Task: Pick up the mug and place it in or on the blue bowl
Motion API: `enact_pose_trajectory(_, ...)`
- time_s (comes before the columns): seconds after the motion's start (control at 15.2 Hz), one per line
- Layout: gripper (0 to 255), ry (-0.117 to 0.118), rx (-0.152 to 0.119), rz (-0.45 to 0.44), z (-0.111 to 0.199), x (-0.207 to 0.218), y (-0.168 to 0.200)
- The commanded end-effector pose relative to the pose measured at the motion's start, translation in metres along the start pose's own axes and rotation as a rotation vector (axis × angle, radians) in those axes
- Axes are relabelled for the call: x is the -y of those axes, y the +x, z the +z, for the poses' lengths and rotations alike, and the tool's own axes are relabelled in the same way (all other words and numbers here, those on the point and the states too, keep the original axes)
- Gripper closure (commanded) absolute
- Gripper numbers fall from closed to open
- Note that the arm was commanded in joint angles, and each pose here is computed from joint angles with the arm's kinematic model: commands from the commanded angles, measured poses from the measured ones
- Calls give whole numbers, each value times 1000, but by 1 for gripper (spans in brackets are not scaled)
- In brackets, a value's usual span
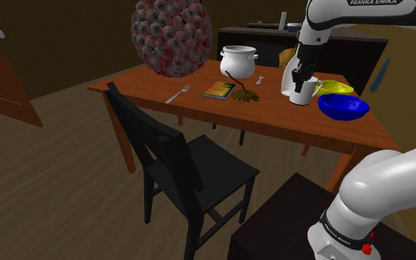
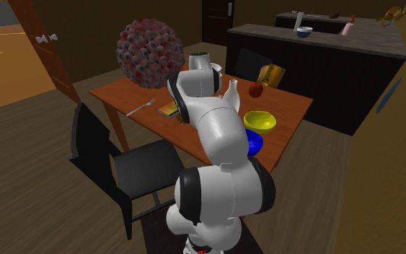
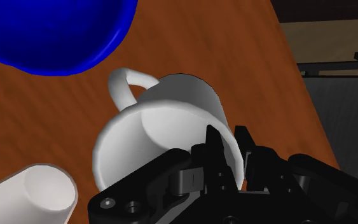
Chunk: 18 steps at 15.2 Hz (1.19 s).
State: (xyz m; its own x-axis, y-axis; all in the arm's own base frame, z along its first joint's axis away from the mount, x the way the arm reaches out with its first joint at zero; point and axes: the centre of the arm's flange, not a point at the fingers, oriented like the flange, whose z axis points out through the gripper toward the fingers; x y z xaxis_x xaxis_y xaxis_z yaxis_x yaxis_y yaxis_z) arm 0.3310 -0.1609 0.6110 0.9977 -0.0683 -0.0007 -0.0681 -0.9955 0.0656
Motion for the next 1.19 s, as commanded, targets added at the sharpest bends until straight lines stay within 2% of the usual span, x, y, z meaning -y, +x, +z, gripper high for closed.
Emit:
enact_pose_trajectory(0.0,255,0,0,0,-10,-1,0)
enact_pose_trajectory(1.06,255,0,0,0,-93,-6,0)
enact_pose_trajectory(1.12,255,0,0,0,-94,-15,-9)
